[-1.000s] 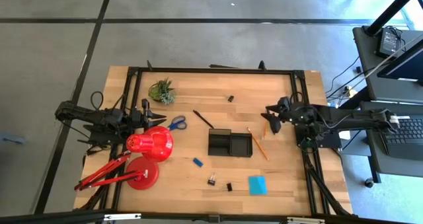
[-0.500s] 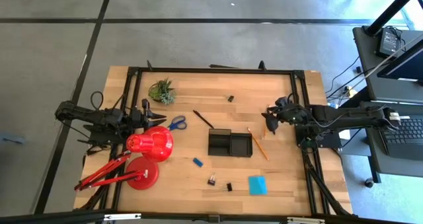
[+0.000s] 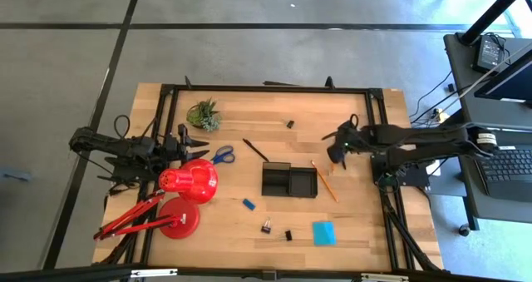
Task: Pick and place office supplies into organizer
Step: Put the right black pen into the black desk organizer
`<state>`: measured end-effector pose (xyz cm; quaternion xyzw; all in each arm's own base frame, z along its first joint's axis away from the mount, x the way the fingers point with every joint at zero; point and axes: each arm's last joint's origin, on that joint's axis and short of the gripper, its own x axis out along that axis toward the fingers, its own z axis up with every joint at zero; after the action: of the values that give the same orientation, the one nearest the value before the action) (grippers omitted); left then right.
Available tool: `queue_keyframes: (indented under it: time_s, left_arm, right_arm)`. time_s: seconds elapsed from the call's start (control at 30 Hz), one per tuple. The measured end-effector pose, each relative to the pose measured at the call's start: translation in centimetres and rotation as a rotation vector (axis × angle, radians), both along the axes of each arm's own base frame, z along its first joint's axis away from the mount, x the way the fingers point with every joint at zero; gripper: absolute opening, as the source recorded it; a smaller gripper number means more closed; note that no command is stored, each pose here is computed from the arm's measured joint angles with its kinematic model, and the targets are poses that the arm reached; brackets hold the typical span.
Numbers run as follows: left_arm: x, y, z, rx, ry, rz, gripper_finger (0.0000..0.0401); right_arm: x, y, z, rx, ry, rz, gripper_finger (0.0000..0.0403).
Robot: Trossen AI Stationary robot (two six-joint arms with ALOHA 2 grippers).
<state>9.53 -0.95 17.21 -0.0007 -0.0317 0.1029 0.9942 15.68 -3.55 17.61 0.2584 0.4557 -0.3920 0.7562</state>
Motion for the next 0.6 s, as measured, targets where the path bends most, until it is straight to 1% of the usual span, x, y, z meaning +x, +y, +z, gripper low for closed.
queue_keyframes:
  time_s: [0.33, 0.43, 0.6]
  left_arm:
    - [0.0, 0.0, 0.0, 0.0, 0.0, 0.0, 0.0116]
    - [0.0, 0.0, 0.0, 0.0, 0.0, 0.0, 0.0115]
    - [0.0, 0.0, 0.0, 0.001, 0.0, 0.0, 0.0112]
  right_arm:
    - [1.0, -1.5, -2.0, 0.023, 0.096, -0.088, 0.022]
    - [1.2, -1.9, -2.5, 0.023, 0.127, -0.085, 0.022]
    - [1.9, -2.3, -3.1, 0.017, 0.12, -0.073, 0.022]
